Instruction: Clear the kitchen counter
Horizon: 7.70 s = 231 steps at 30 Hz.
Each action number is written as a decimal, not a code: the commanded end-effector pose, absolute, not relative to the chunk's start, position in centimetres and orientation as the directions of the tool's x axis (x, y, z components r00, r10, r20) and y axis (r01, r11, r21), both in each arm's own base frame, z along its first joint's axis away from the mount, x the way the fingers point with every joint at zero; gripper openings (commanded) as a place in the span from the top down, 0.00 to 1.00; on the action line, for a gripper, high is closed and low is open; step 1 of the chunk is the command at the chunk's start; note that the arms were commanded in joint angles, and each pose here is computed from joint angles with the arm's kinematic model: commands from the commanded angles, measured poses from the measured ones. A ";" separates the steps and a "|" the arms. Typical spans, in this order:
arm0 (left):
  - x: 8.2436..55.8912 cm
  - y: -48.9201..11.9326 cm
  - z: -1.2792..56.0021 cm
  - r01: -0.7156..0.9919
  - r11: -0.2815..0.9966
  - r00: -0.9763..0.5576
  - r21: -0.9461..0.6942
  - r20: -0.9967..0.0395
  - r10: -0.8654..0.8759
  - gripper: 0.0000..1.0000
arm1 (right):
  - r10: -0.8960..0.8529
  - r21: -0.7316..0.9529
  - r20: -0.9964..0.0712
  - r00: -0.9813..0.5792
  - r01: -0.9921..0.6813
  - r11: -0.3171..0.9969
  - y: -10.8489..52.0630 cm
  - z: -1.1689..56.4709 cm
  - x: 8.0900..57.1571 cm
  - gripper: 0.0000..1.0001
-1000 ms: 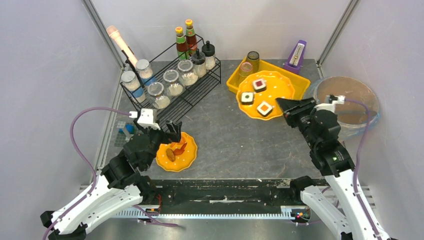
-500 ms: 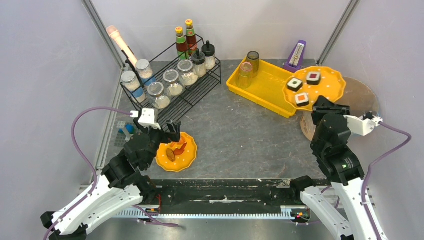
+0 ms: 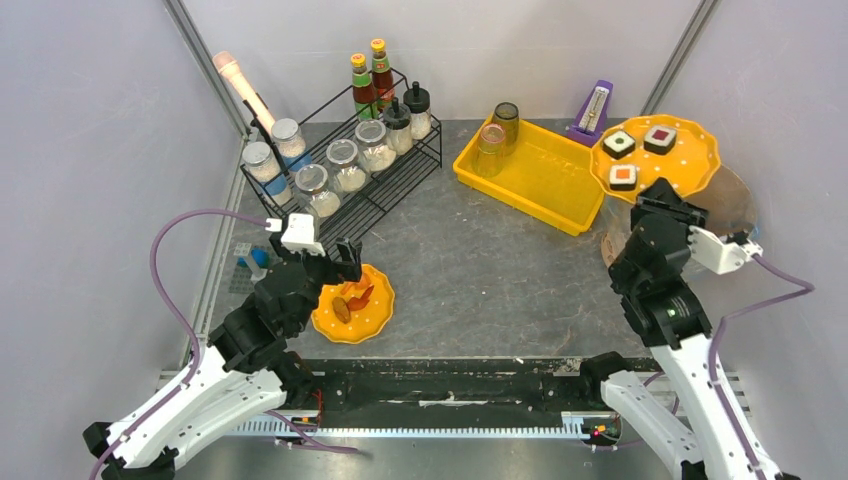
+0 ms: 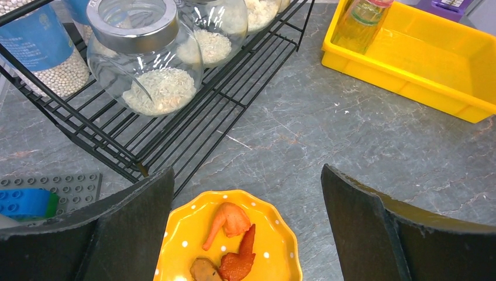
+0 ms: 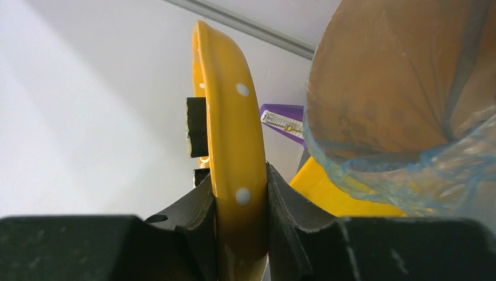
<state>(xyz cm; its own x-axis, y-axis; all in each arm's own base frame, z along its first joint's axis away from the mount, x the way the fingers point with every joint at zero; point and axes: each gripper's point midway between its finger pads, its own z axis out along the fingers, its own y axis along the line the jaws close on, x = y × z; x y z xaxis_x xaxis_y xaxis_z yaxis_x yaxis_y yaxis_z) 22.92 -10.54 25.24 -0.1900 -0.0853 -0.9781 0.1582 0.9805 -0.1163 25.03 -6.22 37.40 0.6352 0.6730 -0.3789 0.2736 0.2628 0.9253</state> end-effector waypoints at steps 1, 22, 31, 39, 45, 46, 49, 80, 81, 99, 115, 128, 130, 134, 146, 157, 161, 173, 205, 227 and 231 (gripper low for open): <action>23.2 -10.7 25.9 0.168 0.979 -0.157 -0.117 -0.983 -0.091 0.00 | 0.734 0.987 -0.050 0.677 -0.081 0.141 -5.4 44.9 26.4 1.00; 23.0 -10.5 26.2 0.172 0.975 -0.151 -0.140 -0.982 -0.115 0.00 | 0.787 0.975 0.055 0.614 -0.202 0.089 -15.4 47.9 29.6 1.00; 23.0 -10.6 26.1 0.175 0.974 -0.151 -0.140 -0.982 -0.114 0.00 | 0.640 0.981 -0.119 0.759 -0.009 0.194 -20.2 46.0 24.8 1.00; 23.1 -10.6 26.2 0.174 0.975 -0.147 -0.139 -0.983 -0.114 0.00 | 0.468 0.919 -0.380 0.798 0.268 0.290 -21.8 43.1 22.3 1.00; 23.1 -10.6 26.2 0.177 0.974 -0.145 -0.141 -0.983 -0.115 0.00 | 0.365 0.766 -0.626 0.690 0.454 0.455 -22.0 43.1 23.3 1.00; 23.1 -10.6 26.2 0.178 0.974 -0.144 -0.141 -0.983 -0.116 0.00 | 0.346 0.718 -0.679 0.648 0.487 0.498 -21.8 43.4 23.9 1.00; 23.1 -10.6 26.2 0.177 0.974 -0.143 -0.138 -0.983 -0.113 0.00 | 0.283 0.583 -0.799 0.531 0.565 0.584 -21.4 43.8 25.1 1.00; 22.9 -10.6 26.3 0.181 0.972 -0.146 -0.153 -0.981 -0.127 0.00 | 0.113 0.270 -0.943 0.312 0.523 0.809 -14.2 50.7 27.2 1.00; 22.9 -10.5 26.3 0.180 0.972 -0.145 -0.154 -0.981 -0.129 0.00 | 0.141 0.295 -0.933 0.330 0.485 0.823 -13.6 51.4 27.5 1.00; 23.0 -9.2 27.0 0.142 0.972 -0.118 -0.187 -0.978 -0.171 0.00 | 0.600 0.615 -0.776 0.194 0.016 0.789 -1.9 49.6 36.3 1.00; 23.7 -9.3 25.2 0.054 0.985 -0.274 -0.162 -0.951 -0.141 0.00 | 0.562 0.553 -0.824 0.073 0.315 0.771 -0.7 34.8 47.1 1.00; 23.9 -10.8 24.7 0.037 0.975 -0.367 -0.220 -0.910 -0.192 0.01 | 0.523 0.492 -0.851 0.049 0.422 0.761 -1.5 25.3 53.8 0.99; 23.9 -10.8 24.2 0.030 0.975 -0.376 -0.222 -0.906 -0.194 0.01 | 0.537 0.494 -0.843 0.022 0.428 0.757 -1.1 23.8 54.6 0.96; 23.9 -10.9 23.8 0.024 0.976 -0.387 -0.218 -0.902 -0.192 0.01 | 0.568 0.512 -0.823 -0.019 0.410 0.755 -0.2 21.6 55.6 0.83; 23.8 -11.0 22.9 0.024 0.976 -0.409 -0.218 -0.893 -0.190 0.01 | 0.535 0.400 -0.837 -0.114 0.540 0.740 -1.6 17.4 55.0 0.43; 23.2 -10.9 21.8 0.018 0.979 -0.456 -0.204 -0.873 -0.174 0.01 | 0.476 0.339 -0.864 -0.166 0.509 0.791 -1.2 18.6 54.1 0.21; 22.7 -11.4 20.3 0.022 0.980 -0.515 -0.198 -0.842 -0.159 0.01 | 0.429 0.316 -0.886 -0.175 0.450 0.835 0.3 21.4 53.1 0.12; 20.5 -10.7 16.1 -0.106 0.963 -0.621 -0.247 -0.740 -0.258 0.01 | 0.315 0.276 -0.909 -0.275 0.170 0.946 8.6 26.0 44.5 0.02; 16.0 -3.7 6.5 -0.684 0.667 -0.401 -0.295 -0.611 -0.683 0.25 | 0.216 0.535 -0.757 -0.617 -0.396 0.746 19.9 14.0 21.7 0.02; 17.5 -11.5 3.2 -0.493 0.819 -0.676 -0.293 -0.464 -0.573 0.63 | 0.179 0.523 -0.747 -0.640 -0.401 0.752 19.7 12.5 21.0 0.02; 18.4 -14.8 3.6 -0.391 0.869 -0.729 -0.304 -0.474 -0.494 0.73 | 0.183 0.527 -0.744 -0.643 -0.396 0.752 19.7 12.4 21.2 0.02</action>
